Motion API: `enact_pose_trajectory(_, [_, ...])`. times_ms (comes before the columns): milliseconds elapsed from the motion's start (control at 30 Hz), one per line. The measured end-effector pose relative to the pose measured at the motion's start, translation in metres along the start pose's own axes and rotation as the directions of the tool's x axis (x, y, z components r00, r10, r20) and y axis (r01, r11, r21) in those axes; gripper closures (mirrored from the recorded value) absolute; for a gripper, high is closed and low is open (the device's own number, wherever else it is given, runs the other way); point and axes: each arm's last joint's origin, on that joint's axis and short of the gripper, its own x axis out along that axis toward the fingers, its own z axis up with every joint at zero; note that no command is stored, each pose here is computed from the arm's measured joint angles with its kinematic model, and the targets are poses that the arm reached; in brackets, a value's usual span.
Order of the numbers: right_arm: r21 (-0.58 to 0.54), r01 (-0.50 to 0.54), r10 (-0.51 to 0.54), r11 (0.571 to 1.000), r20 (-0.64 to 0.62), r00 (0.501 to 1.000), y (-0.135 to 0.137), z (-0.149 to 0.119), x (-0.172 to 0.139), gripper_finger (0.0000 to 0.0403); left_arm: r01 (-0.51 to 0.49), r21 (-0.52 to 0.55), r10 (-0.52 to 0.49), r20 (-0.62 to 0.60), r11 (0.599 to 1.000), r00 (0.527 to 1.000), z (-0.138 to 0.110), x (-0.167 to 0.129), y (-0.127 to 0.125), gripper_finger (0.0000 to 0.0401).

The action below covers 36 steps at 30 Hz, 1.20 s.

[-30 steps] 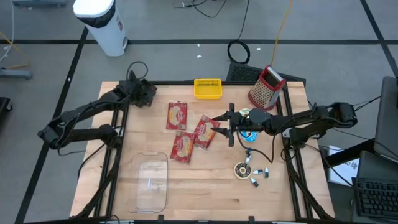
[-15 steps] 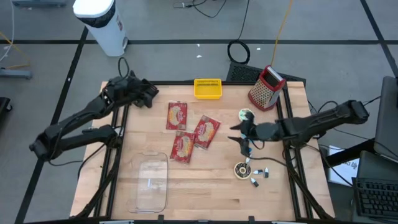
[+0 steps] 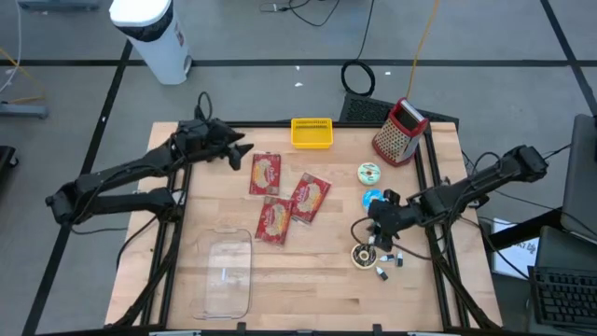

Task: Pick & Place Food Item
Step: Put the large blue food coloring bottle into the black bin

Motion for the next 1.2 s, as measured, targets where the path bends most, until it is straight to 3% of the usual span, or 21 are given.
enact_pose_trajectory(567, [0.095,0.064,-0.053,0.993,-0.113,0.992,-0.006,-0.042,0.025,0.0222,0.012,0.006,-0.012,-0.028,1.000,1.000,-0.006,0.025,-0.001,0.0128])
enact_pose_trajectory(900, [0.128,-0.020,0.011,0.992,0.069,0.998,-0.017,-0.064,0.057,0.0222,0.011,0.006,-0.011,-0.030,1.000,1.000,-0.007,0.025,-0.001,0.0128])
enact_pose_trajectory(1200, [0.129,-0.028,0.015,0.991,0.096,0.995,-0.020,-0.069,0.061,0.0222,0.011,0.004,-0.011,-0.030,1.000,0.999,-0.007,0.025,-0.001,0.0127])
